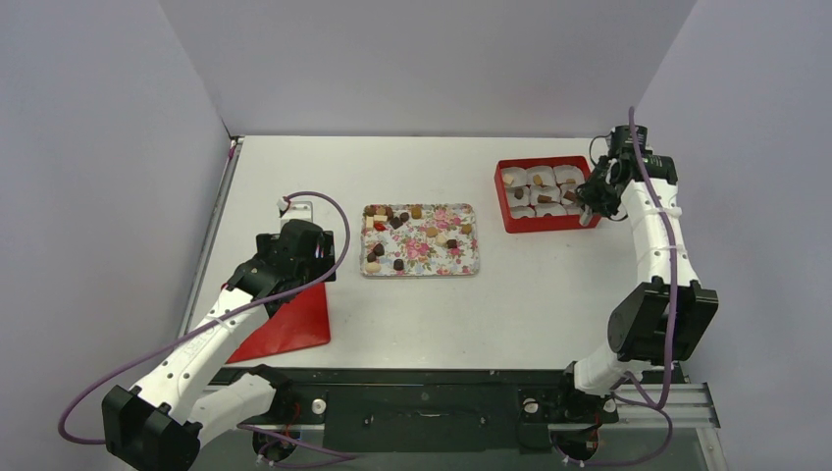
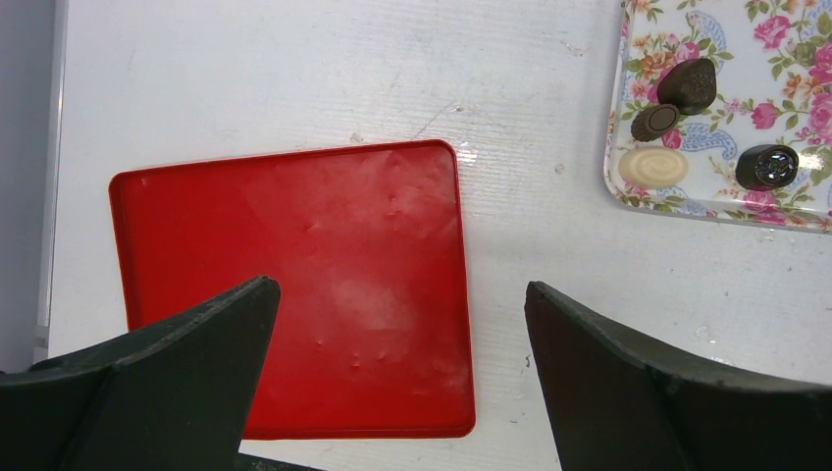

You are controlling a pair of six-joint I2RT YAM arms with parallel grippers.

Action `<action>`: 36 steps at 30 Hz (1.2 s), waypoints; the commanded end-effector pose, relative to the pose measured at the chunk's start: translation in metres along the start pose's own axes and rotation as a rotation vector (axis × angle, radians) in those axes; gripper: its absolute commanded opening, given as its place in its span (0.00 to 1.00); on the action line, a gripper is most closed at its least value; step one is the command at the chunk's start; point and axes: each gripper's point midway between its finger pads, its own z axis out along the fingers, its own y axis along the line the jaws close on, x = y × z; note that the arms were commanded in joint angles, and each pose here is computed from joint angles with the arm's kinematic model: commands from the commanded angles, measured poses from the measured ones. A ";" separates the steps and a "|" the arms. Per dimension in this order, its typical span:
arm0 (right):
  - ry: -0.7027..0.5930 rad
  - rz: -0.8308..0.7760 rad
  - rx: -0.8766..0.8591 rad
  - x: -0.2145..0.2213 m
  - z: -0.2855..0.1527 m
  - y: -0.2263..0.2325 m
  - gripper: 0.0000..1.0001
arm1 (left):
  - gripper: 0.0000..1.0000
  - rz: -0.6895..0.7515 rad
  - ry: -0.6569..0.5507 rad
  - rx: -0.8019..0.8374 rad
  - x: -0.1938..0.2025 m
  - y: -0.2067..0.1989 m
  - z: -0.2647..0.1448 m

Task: Pack the chocolate

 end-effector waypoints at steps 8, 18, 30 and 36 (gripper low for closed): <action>0.014 0.026 -0.004 -0.005 0.023 -0.012 0.27 | 0.96 -0.024 -0.040 0.014 -0.012 -0.001 -0.004; 0.022 0.059 0.017 -0.006 0.037 -0.024 0.26 | 0.97 -0.024 -0.038 0.013 -0.012 -0.001 -0.003; 0.031 0.071 0.029 -0.004 0.044 -0.028 0.27 | 0.96 -0.024 -0.041 0.014 -0.012 -0.001 -0.004; 0.033 0.072 0.033 -0.003 0.045 -0.030 0.27 | 0.96 -0.024 -0.042 0.015 -0.013 -0.001 -0.004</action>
